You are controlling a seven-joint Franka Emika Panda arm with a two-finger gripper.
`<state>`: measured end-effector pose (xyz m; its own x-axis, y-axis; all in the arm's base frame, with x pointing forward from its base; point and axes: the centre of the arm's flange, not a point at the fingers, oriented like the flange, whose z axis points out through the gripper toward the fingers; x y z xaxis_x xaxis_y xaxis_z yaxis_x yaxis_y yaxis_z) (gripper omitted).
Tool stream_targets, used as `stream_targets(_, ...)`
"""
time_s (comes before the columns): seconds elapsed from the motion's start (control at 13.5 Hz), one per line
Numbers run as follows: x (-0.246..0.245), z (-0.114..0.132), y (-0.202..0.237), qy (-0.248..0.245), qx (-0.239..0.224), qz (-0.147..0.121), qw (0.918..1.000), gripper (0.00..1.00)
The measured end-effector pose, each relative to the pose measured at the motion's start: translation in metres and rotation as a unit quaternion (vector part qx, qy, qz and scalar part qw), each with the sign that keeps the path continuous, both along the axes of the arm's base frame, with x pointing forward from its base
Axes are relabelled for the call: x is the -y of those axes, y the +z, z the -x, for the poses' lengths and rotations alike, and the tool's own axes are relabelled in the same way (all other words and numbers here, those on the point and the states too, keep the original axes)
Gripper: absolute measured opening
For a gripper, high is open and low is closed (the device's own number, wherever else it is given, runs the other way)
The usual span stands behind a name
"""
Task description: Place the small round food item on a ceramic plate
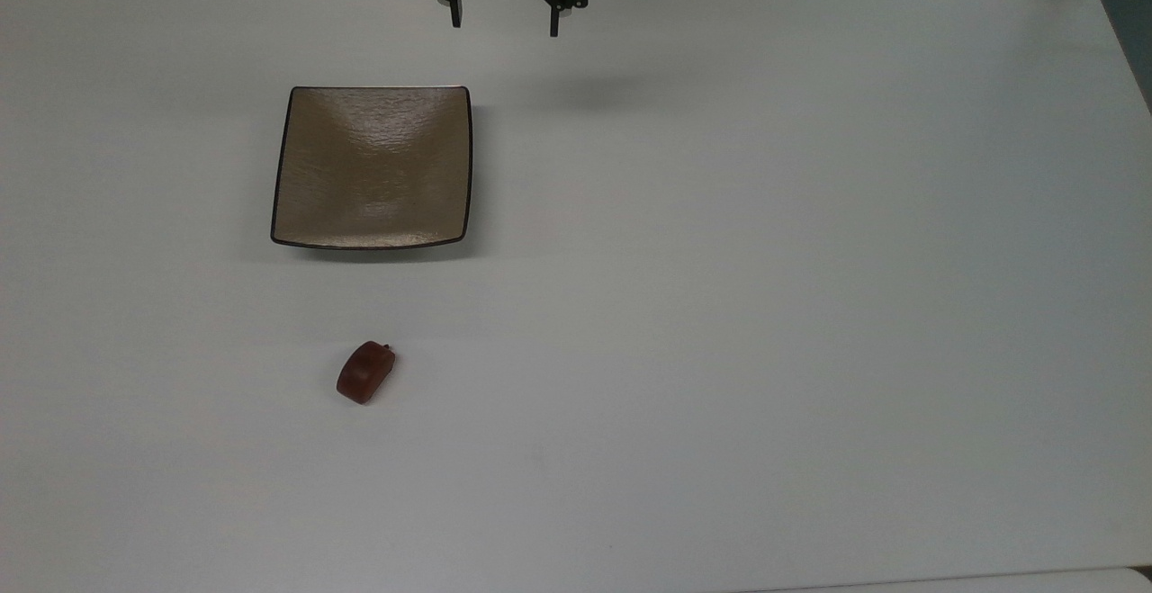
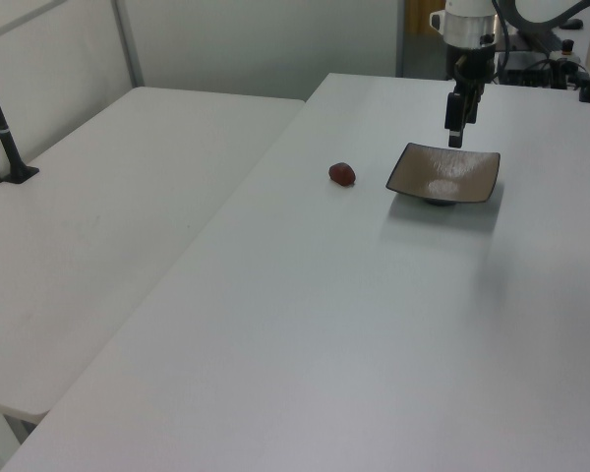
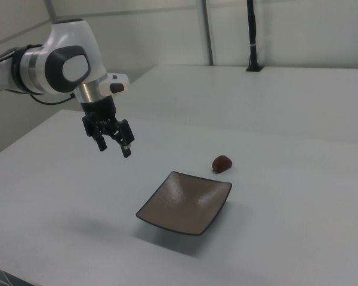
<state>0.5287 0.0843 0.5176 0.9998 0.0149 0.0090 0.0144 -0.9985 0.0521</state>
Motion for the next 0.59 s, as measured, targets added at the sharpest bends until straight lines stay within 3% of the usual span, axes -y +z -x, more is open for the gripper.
stream_targets(0.59, -0.0009, -0.0016, -0.0009, -0.002, 0.001, -0.007, 1.0000, 1.00)
